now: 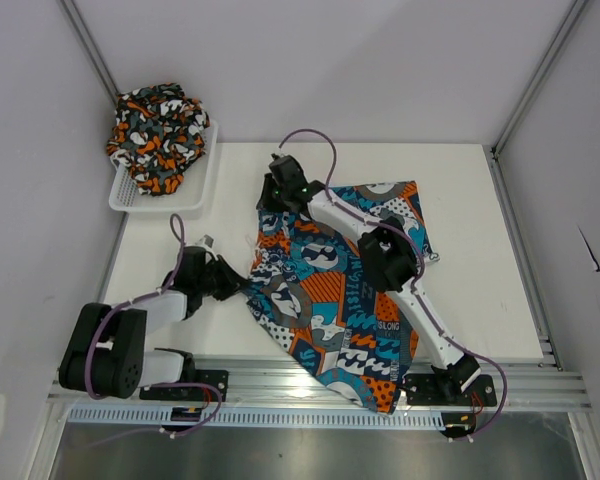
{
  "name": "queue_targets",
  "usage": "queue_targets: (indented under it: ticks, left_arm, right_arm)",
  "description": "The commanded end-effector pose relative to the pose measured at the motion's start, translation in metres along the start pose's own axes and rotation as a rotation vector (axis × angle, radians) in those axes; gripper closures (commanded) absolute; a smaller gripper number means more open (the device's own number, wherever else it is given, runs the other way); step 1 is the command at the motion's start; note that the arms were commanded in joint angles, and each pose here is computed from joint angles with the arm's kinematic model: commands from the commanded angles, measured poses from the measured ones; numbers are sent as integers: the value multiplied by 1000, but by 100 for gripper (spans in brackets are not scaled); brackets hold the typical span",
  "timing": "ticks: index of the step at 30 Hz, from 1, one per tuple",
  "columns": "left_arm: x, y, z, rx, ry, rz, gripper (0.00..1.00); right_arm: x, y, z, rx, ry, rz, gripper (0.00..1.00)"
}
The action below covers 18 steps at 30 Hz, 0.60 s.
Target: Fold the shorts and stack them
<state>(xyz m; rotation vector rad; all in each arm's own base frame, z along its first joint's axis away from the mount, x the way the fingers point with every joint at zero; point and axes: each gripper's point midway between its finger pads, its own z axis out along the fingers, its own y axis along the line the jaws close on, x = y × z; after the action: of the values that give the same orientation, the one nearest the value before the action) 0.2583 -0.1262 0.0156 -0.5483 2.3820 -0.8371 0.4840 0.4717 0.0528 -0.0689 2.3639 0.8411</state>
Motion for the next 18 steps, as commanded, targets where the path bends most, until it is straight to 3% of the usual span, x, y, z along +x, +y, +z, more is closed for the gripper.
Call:
queue_targets:
  ticks: [1, 5, 8, 10, 13, 18]
  left_arm:
    - [-4, 9, -1, -32, 28, -3, 90]
    - [-29, 16, -3, -30, -1, -56, 91]
    - [-51, 18, -3, -40, -39, -77, 92]
    - [-61, 15, -4, -33, -54, -83, 92]
    - [-64, 15, -6, -24, -53, -90, 93]
    - [-66, 15, -10, -36, -63, -65, 92]
  right_arm:
    - [-66, 39, -37, -86, -132, -59, 78]
    - [-108, 57, -103, -113, -191, -117, 66]
    - [-99, 39, -129, -45, -172, -157, 54]
    - [-112, 40, -173, -12, -230, -188, 48]
    - [-110, -3, -204, 75, -225, -150, 50]
    - [-94, -90, -215, 134, -172, -16, 53]
